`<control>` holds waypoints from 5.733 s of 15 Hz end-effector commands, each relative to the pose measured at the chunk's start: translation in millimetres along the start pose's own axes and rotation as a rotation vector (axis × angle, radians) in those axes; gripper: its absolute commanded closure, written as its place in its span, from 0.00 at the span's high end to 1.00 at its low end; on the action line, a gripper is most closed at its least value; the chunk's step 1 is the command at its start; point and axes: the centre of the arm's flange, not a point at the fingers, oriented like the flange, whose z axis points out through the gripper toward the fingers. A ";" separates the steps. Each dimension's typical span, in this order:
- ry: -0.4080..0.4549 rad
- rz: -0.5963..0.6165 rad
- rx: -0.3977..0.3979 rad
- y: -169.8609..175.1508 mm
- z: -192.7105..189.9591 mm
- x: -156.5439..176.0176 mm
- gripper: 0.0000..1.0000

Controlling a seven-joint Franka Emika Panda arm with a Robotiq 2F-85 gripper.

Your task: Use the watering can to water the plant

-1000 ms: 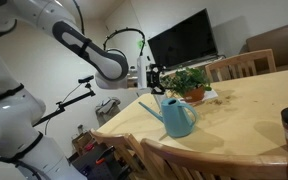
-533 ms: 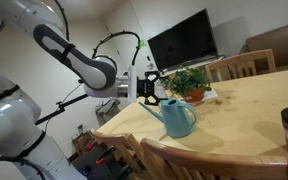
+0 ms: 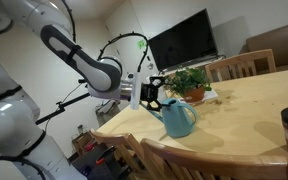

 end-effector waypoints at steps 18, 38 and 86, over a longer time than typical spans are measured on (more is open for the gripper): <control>0.041 0.040 0.105 6.2 35.7 13.2 1.00; 0.196 0.010 0.123 21.0 66.0 38.6 1.00; 0.506 0.111 0.455 50.8 159.6 31.0 1.00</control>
